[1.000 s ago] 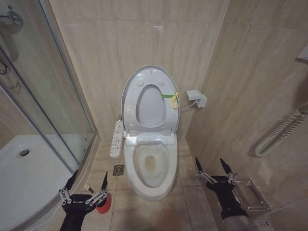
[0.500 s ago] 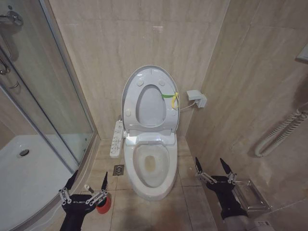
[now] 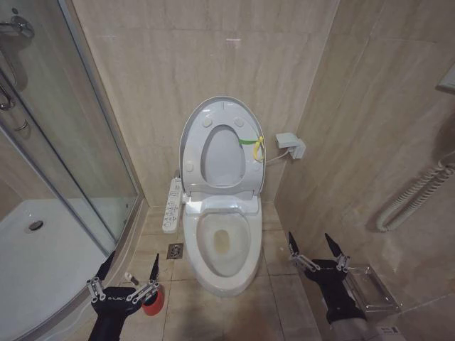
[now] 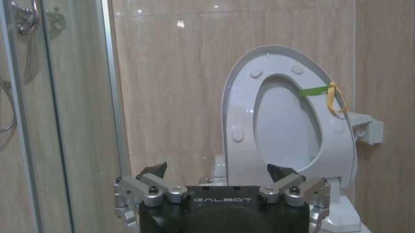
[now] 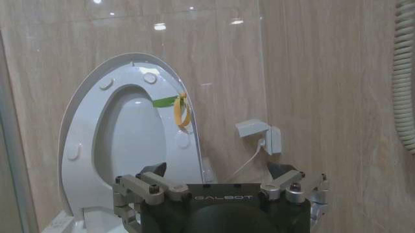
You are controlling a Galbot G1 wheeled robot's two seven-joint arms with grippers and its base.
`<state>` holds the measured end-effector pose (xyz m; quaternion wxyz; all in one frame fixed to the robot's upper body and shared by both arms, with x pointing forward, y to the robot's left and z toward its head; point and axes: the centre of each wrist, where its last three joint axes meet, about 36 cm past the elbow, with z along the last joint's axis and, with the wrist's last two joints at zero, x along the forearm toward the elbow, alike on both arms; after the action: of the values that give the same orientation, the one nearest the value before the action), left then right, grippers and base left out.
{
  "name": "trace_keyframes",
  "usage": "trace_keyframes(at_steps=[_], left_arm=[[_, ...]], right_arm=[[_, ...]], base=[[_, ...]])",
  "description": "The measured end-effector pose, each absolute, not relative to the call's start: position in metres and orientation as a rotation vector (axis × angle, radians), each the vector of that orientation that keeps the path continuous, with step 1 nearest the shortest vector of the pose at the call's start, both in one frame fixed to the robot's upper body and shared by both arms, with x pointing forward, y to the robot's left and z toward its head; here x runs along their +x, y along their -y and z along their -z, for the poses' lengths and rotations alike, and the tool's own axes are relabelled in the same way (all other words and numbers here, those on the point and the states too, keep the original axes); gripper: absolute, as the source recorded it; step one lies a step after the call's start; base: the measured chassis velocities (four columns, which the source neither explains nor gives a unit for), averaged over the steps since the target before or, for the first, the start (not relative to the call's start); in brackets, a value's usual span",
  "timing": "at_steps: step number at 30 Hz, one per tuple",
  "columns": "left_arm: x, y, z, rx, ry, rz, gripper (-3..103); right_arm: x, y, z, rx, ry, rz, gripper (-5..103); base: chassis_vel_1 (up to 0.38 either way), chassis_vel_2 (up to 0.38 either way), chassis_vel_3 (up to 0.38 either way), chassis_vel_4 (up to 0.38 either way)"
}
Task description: Open the toilet lid, clean the toilet bowl with a toilet brush, close the toilet lid, and flush.
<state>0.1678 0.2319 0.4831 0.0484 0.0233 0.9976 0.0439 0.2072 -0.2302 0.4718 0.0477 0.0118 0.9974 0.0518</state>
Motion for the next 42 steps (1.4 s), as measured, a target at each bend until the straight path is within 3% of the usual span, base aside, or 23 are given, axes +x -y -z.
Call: trace_keyframes(at_steps=[42], left_arm=[[0.1678,-0.2319,-0.4831,0.071,-3.041,-0.134,100]], right_arm=[[0.2072,0.2302,-0.4718,0.036,-3.042,-0.158,100]], base=[[0.0,0.0,0.0,0.0]])
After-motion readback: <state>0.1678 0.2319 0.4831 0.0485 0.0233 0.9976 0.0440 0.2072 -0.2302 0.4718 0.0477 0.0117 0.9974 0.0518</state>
